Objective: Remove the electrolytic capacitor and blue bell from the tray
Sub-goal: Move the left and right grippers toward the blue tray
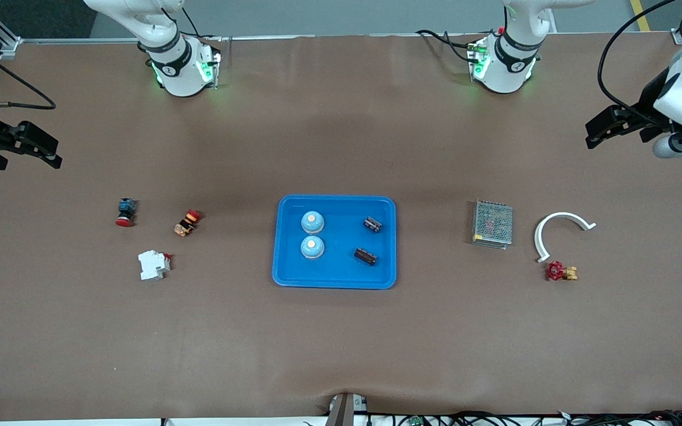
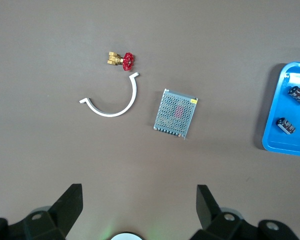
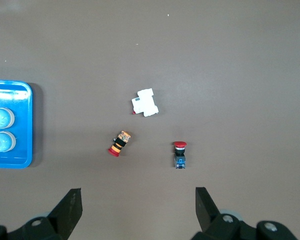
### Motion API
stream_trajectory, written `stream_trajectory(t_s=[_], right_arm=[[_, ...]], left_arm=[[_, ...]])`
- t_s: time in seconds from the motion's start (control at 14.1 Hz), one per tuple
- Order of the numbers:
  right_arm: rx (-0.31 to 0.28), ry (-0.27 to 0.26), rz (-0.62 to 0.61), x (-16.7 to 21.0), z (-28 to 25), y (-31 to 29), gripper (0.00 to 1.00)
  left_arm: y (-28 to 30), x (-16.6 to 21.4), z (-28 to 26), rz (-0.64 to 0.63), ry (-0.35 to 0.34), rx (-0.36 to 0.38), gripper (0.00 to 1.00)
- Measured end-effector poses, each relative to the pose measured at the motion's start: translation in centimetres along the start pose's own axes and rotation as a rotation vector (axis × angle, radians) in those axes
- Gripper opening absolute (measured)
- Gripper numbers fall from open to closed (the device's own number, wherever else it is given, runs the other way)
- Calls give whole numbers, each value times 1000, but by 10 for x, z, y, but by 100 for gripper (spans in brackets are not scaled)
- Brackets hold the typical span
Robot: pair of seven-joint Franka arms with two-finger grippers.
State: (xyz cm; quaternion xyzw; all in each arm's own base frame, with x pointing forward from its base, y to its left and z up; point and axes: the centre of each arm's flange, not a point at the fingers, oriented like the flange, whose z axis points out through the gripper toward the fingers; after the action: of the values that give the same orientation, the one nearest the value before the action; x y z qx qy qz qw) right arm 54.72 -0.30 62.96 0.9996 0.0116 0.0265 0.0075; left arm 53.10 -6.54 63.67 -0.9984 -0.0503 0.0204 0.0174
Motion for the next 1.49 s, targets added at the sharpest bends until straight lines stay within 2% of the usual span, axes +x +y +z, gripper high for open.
stream_trajectory(t_s=[0.43,0.71,0.92,1.2,1.49], right_arm=[[0,-1,4,0,0,1,100],[0,-1,5,0,0,2,100],[0,-1,5,0,0,2,100],[4,-2,13,0,1,-5,100],[17,-12,71,1,8,-84,100]], left_arm=[[0,1,1,0,-2,0,100],[25,11,27,16,-46,7,100],[68,24,67,-26,-64,5,100],[150,35,144,-147,-110,2,100],[233,31,217,-288,-122,-11,100]])
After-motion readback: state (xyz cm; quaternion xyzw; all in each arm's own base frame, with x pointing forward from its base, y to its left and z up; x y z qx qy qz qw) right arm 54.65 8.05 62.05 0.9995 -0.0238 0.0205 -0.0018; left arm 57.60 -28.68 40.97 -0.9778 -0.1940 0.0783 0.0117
